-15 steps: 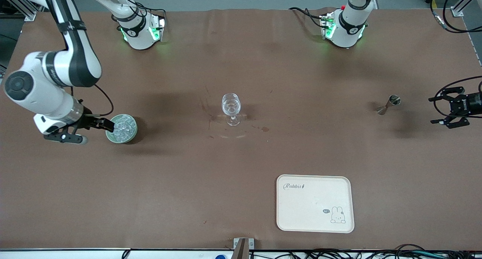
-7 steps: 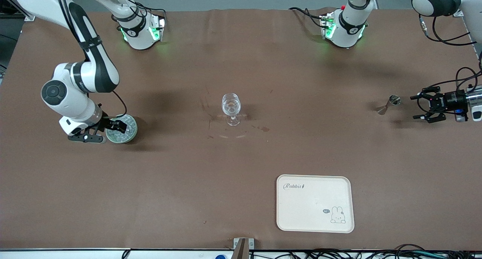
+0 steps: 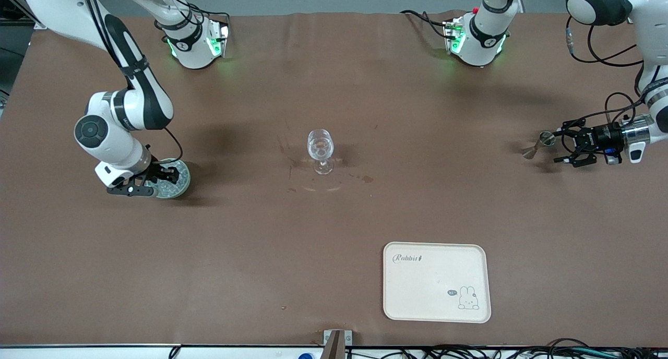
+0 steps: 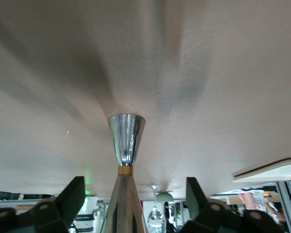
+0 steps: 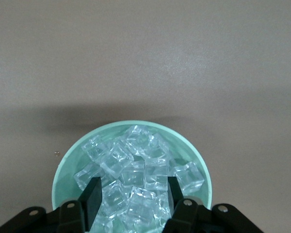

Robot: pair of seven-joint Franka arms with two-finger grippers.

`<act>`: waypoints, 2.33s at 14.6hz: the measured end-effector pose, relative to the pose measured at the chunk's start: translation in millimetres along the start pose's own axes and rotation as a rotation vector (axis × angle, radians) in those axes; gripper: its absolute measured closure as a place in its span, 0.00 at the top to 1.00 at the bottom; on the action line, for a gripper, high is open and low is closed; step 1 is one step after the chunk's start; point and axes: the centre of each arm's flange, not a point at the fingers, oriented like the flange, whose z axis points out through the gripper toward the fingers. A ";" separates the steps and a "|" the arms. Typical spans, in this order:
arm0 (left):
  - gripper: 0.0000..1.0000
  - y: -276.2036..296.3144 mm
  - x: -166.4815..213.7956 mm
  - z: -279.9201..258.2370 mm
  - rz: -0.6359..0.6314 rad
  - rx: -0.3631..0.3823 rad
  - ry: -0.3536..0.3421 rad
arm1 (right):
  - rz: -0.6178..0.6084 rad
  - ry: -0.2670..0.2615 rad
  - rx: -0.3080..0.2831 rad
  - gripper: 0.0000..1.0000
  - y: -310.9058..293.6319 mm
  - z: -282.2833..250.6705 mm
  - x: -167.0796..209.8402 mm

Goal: Pour wine and add ice with both arms
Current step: 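Grasp the silver jigger with the left gripper while the right gripper grips ice, then lift the jigger with the left gripper while the right gripper lifts an ice cube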

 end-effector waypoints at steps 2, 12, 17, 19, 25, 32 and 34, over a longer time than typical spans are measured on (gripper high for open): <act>0.85 -6.8 3.3 8.6 0.001 -0.030 -0.021 | 0.000 -0.005 0.000 0.59 -0.1 3.0 -2.3; 0.70 -29.1 14.1 35.0 -0.016 -0.085 -0.067 | 0.000 -0.016 0.000 0.48 0.1 8.4 -4.8; 0.61 -32.4 14.8 36.6 -0.023 -0.086 -0.070 | 0.003 -0.014 0.002 0.48 1.8 16.3 -5.8; 0.61 -32.9 15.1 35.7 -0.024 -0.088 -0.069 | 0.003 -0.018 0.002 0.48 1.8 18.4 -6.0; 0.60 -35.6 16.9 31.4 -0.030 -0.097 -0.067 | 0.007 -0.094 -0.014 0.48 4.7 7.8 2.9; 0.24 -35.2 14.1 32.0 -0.028 -0.101 -0.089 | -0.004 -0.088 -0.012 0.48 12.1 6.7 7.4; 0.21 -36.6 12.8 29.6 -0.030 -0.105 -0.100 | -0.006 -0.070 -0.009 0.47 11.3 8.0 7.8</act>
